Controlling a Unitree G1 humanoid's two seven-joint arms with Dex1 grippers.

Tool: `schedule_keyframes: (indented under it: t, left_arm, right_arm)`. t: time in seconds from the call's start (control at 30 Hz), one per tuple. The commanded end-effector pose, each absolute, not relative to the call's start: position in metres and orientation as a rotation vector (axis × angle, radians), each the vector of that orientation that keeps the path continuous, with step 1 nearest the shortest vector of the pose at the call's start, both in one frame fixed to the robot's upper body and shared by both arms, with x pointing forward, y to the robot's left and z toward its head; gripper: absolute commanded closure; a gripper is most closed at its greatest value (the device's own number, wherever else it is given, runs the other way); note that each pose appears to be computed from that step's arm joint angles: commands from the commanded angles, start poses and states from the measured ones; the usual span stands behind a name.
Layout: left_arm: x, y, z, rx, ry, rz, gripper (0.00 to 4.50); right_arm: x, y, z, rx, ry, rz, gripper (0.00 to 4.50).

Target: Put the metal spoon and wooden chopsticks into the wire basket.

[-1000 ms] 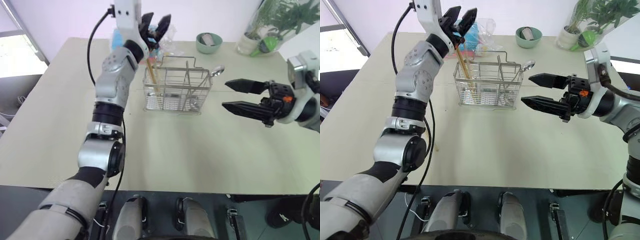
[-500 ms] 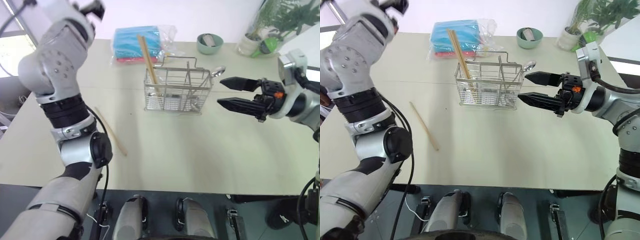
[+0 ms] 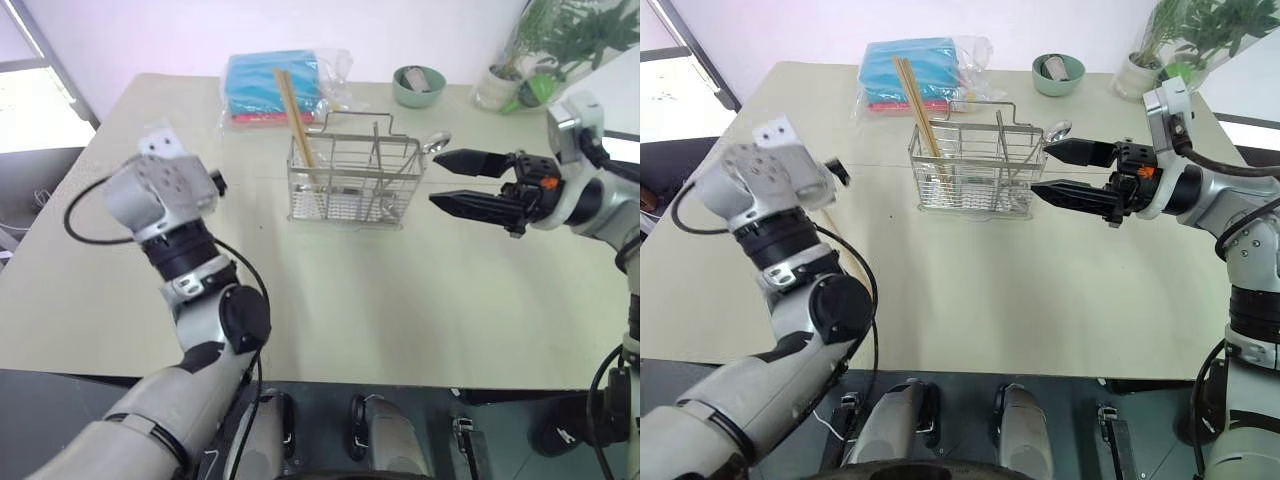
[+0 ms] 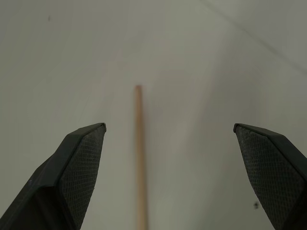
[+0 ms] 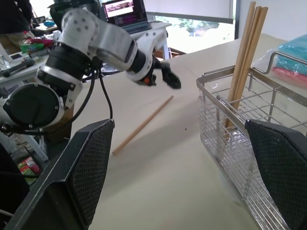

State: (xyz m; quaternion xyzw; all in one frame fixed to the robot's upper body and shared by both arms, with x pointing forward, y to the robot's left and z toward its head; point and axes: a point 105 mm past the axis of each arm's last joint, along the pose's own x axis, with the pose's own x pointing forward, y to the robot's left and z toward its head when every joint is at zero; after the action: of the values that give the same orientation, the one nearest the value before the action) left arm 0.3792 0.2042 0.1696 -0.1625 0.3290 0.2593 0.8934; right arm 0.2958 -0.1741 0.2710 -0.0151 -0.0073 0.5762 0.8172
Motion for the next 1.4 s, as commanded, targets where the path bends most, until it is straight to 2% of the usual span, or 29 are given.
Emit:
schedule_keyframes:
  t: [0.03,0.17,0.27,0.3,0.5,0.6,0.73,0.8,0.87,0.9,1.0,1.1,1.17,1.23,1.4]
  left_arm:
    - [0.376,0.213,0.165,-0.292,0.676,0.579,0.02]
    - [0.377,0.211,0.14,-0.266,0.738,0.565,0.02]
    - [0.38,0.209,0.125,-0.262,0.769,0.548,0.83]
    - [0.381,0.208,0.121,-0.268,0.777,0.542,1.23]
    - [0.388,0.213,0.12,-0.286,0.753,0.545,4.37]
    - [0.393,0.22,0.133,-0.272,0.691,0.554,4.45]
    - [0.407,0.249,0.177,-0.275,0.495,0.61,4.45]
    - [0.42,0.27,0.229,-0.307,0.249,0.615,4.45]
    - [0.43,0.276,0.296,-0.41,-0.058,0.517,4.45]
    - [0.432,0.276,0.314,-0.438,-0.14,0.479,4.45]
    - [0.428,0.245,0.401,-0.484,-0.481,0.166,4.45]
    - [0.412,0.196,0.456,-0.526,-0.662,-0.193,4.45]
    - [0.401,0.16,0.473,-0.496,-0.712,-0.389,4.45]
    - [0.397,0.134,0.473,-0.457,-0.708,-0.507,4.45]
    - [0.412,0.09,0.434,-0.318,-0.594,-0.602,4.45]
  right_arm:
    - [0.289,-0.175,0.284,-0.078,-0.058,1.234,0.0]
    - [0.289,-0.175,0.285,-0.072,-0.064,1.227,0.0]
    - [0.289,-0.174,0.286,-0.07,-0.066,1.227,0.0]
    - [0.289,-0.174,0.286,-0.069,-0.067,1.227,0.0]
    - [0.288,-0.174,0.286,-0.069,-0.067,1.226,0.0]
    - [0.288,-0.175,0.286,-0.072,-0.065,1.226,0.0]
    - [0.289,-0.176,0.288,-0.072,-0.065,1.223,0.0]
    - [0.289,-0.177,0.287,-0.071,-0.062,1.222,0.0]
    - [0.289,-0.177,0.286,-0.071,-0.058,1.223,0.0]
    - [0.289,-0.177,0.286,-0.071,-0.057,1.224,0.0]
    - [0.29,-0.176,0.286,-0.069,-0.057,1.225,0.0]
    - [0.291,-0.175,0.286,-0.06,-0.062,1.221,0.0]
    - [0.291,-0.175,0.285,-0.058,-0.06,1.216,0.0]
    - [0.288,-0.176,0.285,-0.062,-0.059,1.217,0.0]
    - [0.285,-0.179,0.288,-0.065,-0.068,1.198,0.0]
